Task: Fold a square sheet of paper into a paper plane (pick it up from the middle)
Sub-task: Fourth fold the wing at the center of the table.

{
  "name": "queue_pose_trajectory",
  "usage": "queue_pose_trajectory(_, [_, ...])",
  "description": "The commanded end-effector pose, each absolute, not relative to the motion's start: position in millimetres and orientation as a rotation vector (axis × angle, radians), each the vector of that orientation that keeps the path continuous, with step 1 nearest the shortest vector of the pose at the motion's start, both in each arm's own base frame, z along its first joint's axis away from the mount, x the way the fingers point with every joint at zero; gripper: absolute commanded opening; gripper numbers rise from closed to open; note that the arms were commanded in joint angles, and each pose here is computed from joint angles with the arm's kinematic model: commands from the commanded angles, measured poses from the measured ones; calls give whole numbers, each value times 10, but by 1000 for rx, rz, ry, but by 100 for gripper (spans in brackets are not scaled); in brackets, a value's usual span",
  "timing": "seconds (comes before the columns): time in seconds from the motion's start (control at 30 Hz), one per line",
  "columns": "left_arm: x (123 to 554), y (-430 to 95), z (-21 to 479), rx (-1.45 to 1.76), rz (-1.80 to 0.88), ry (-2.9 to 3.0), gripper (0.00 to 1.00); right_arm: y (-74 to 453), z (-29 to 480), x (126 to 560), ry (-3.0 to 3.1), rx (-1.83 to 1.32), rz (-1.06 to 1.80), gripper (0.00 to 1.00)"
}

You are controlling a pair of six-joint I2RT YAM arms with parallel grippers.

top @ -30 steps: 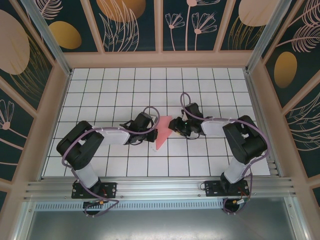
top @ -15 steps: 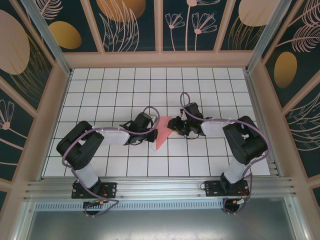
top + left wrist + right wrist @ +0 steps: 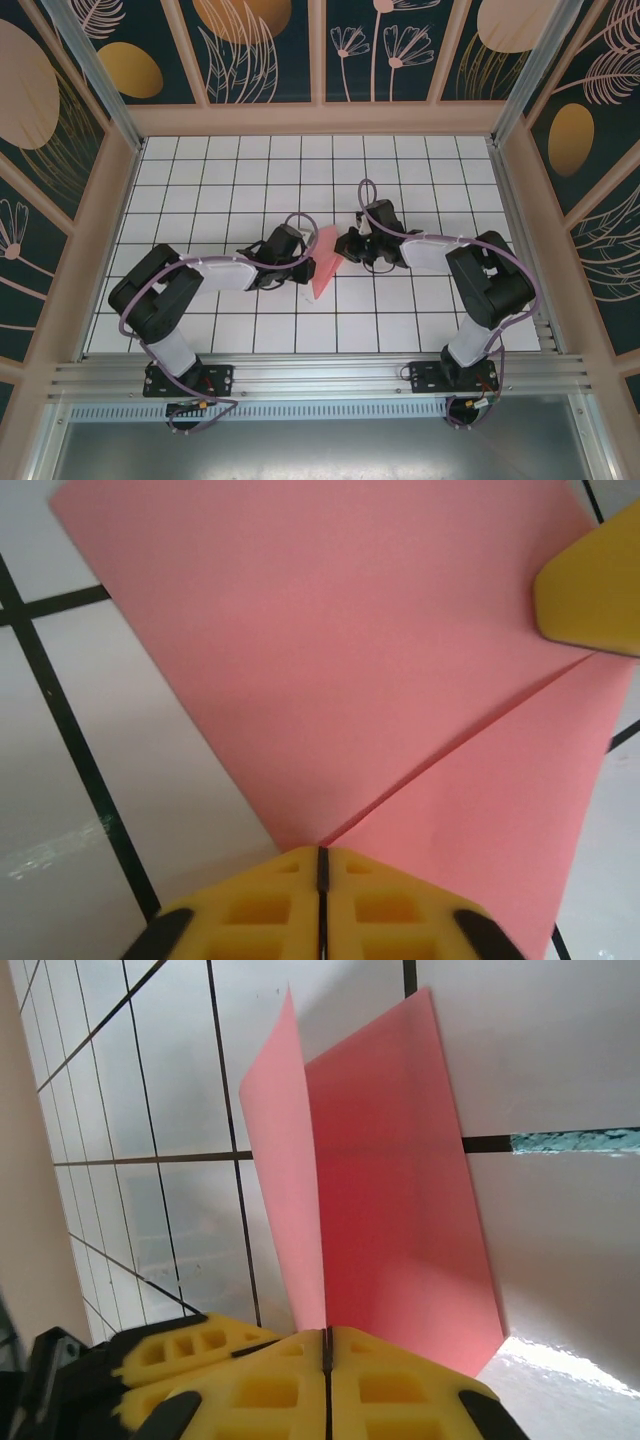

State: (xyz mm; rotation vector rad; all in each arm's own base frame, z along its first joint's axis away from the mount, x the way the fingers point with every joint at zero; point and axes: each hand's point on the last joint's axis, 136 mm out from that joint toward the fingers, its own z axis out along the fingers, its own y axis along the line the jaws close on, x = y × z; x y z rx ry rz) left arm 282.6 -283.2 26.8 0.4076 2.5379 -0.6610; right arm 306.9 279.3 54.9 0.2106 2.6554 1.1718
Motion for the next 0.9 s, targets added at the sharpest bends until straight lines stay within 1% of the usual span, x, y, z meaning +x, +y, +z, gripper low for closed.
queue_pose_trajectory(0.0, [2852, -2773, 533, 357, -647, 2497, 28, 2827, 496, 3038, 2692, 206, 1120, 6])
queue_pose_trajectory(0.03, [2854, -2763, 621, 346, -657, 2477, 37, 2826, 485, 3038, 2694, 213, 1116, 5])
queue_pose_trajectory(0.07, [2842, -2747, 675, 333, -666, 2465, 39, 2824, 477, 3032, 2697, 219, 1114, 5])
queue_pose_trajectory(0.1, [2819, -2755, 749, 335, -690, 2445, 36, 2828, 470, 3028, 2700, 223, 1114, 3])
queue_pose_trajectory(0.13, [2789, -2752, 801, 335, -707, 2432, 37, 2833, 468, 3028, 2699, 223, 1113, 2])
queue_pose_trajectory(0.17, [2764, -2745, 828, 335, -712, 2423, 40, 2841, 468, 3026, 2700, 221, 1111, 2])
queue_pose_trajectory(0.3, [2568, -2786, 805, 407, -691, 2422, 45, 2873, 512, 3033, 2691, 222, 1121, 2])
queue_pose_trajectory(0.4, [2407, -2903, 710, 495, -638, 2444, 47, 2890, 525, 3030, 2694, 219, 1113, 2])
queue_pose_trajectory(0.5, [2353, -2994, 603, 524, -582, 2470, 47, 2900, 532, 3023, 2693, 219, 1111, 2])
queue_pose_trajectory(0.6, [2377, -3025, 504, 542, -481, 2484, 47, 2899, 522, 3015, 2696, 226, 1109, 2])
queue_pose_trajectory(0.87, [2440, -3080, 409, 566, -350, 2479, 47, 2925, 541, 3007, 2694, 225, 1112, 3])
